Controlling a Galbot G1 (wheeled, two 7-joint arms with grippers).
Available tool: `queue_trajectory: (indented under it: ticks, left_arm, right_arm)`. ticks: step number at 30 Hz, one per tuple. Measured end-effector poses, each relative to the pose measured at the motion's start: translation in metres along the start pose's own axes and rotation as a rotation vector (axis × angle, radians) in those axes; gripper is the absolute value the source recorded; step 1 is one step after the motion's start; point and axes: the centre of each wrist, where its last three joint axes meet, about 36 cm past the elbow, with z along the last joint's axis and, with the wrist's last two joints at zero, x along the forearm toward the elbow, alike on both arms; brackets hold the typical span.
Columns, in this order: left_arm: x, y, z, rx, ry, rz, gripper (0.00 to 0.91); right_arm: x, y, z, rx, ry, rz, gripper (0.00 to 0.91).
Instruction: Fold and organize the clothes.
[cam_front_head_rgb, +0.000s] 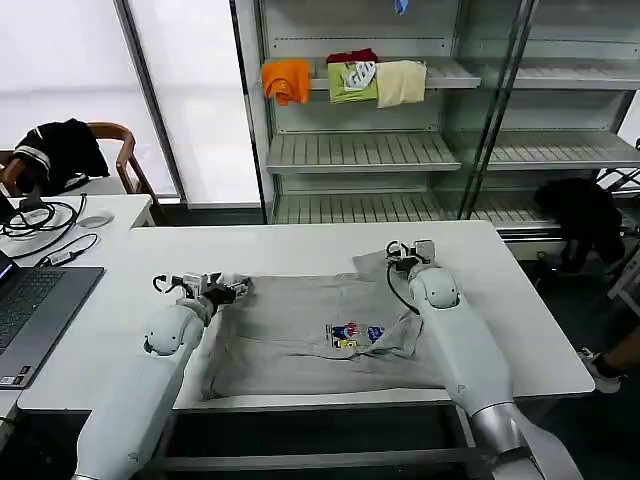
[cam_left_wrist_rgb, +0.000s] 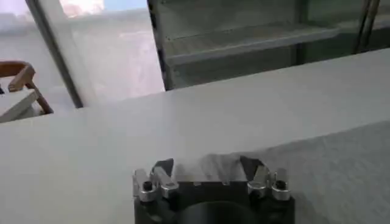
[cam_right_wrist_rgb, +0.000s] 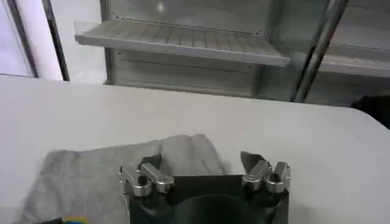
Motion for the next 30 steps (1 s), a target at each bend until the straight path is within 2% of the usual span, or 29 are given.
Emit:
queue_trajectory:
  ticks: [1, 2, 21, 30]
  left_arm:
    - [0.0, -0.001, 0.001, 0.0, 0.001, 0.001, 0.03]
    - [0.0, -0.001, 0.002, -0.002, 0.002, 0.001, 0.03]
    - [-0.001, -0.012, 0.001, -0.004, -0.003, 0.019, 0.02]
    - [0.009, -0.011, -0.003, 0.007, -0.037, 0.009, 0.01]
  right_arm:
    - [0.0, 0.0, 0.002, -0.002, -0.001, 0.001, 0.181]
    - [0.0, 0.0, 0.003, -0.003, 0.0, 0.001, 0.0]
    - [0.014, -0.007, 0.017, -0.001, -0.015, 0.001, 0.0]
    - [0.039, -0.006, 0.007, -0.003, -0.077, -0.015, 0.0]
